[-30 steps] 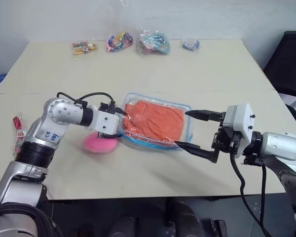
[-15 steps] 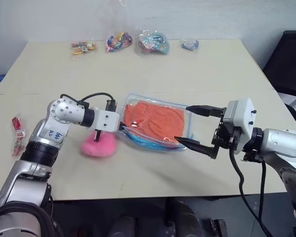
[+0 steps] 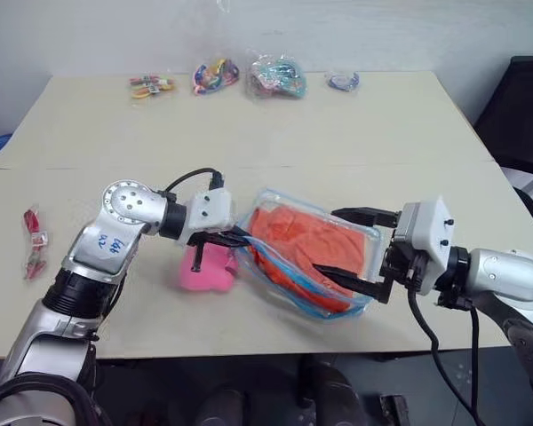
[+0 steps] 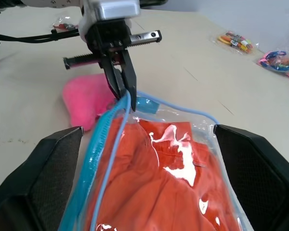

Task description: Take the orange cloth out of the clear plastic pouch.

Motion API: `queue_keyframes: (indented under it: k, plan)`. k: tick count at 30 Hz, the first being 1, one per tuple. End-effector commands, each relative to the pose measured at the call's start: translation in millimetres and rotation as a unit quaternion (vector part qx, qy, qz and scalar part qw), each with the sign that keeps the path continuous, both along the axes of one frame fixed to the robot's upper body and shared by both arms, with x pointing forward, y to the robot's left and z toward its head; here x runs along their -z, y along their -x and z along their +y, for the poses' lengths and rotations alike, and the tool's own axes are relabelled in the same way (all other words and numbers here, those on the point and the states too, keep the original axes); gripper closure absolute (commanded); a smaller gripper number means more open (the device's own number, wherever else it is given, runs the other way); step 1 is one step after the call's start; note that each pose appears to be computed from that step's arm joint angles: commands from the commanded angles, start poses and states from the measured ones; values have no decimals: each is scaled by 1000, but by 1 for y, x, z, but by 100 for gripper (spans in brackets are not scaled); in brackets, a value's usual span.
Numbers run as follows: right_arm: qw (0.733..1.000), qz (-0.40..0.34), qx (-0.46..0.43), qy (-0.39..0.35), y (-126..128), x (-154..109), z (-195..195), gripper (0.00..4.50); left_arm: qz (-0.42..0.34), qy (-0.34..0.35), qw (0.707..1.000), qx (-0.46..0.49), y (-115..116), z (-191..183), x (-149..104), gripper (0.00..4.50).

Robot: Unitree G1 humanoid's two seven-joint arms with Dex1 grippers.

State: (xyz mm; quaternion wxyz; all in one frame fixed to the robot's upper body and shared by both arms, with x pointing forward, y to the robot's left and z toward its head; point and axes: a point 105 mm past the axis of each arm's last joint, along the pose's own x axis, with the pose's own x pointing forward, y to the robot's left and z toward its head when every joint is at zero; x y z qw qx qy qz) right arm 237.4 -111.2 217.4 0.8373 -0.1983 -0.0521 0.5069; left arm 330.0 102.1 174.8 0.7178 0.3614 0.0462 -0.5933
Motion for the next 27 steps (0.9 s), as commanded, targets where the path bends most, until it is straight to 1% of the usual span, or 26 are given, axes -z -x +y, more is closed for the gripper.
queue_keyframes:
  k: [1, 3, 6, 7, 9, 10, 13, 14, 17, 20, 22, 27]
  plan:
    - [999, -32, 3, 18, 5, -6, -1, 0, -31, 18, 999, -36, -9, -4, -6, 449]
    - [999, -32, 2, 20, 6, -5, -1, 0, -26, 27, 998, -45, -7, -11, 1, 449]
    - [999, -24, -7, 28, 12, 0, 0, 0, 12, 40, 997, -58, 4, -27, 17, 449]
    - [999, -21, -10, 29, 14, 2, 1, 17, 18, 36, 997, -65, 5, -30, 22, 450]
    - [999, -13, -12, 28, 16, 5, 2, 61, 15, 24, 997, -77, 5, -33, 29, 450]
    - [1000, -9, -14, 26, 17, 6, 3, 97, 14, 21, 996, -86, 3, -33, 30, 450]
    - [1000, 1, -4, 30, 17, 15, 3, 198, 6, 35, 990, -135, -10, -33, 25, 450]
    - [999, 4, 1, 35, 16, 19, 3, 242, 6, 42, 988, -148, -13, -34, 22, 450]
    - [998, 13, 14, 56, 15, 33, 1, 319, 17, 67, 983, -171, -19, -37, 15, 450]
    - [996, 16, 29, 79, 12, 46, -1, 319, 44, 92, 977, -189, -21, -41, 10, 450]
    - [995, 12, 31, 91, 11, 53, 0, 319, 68, 102, 974, -193, -18, -44, 9, 450]
    - [992, -6, 55, 117, 0, 65, -2, 319, 82, 93, 972, -198, -11, -46, 12, 450]
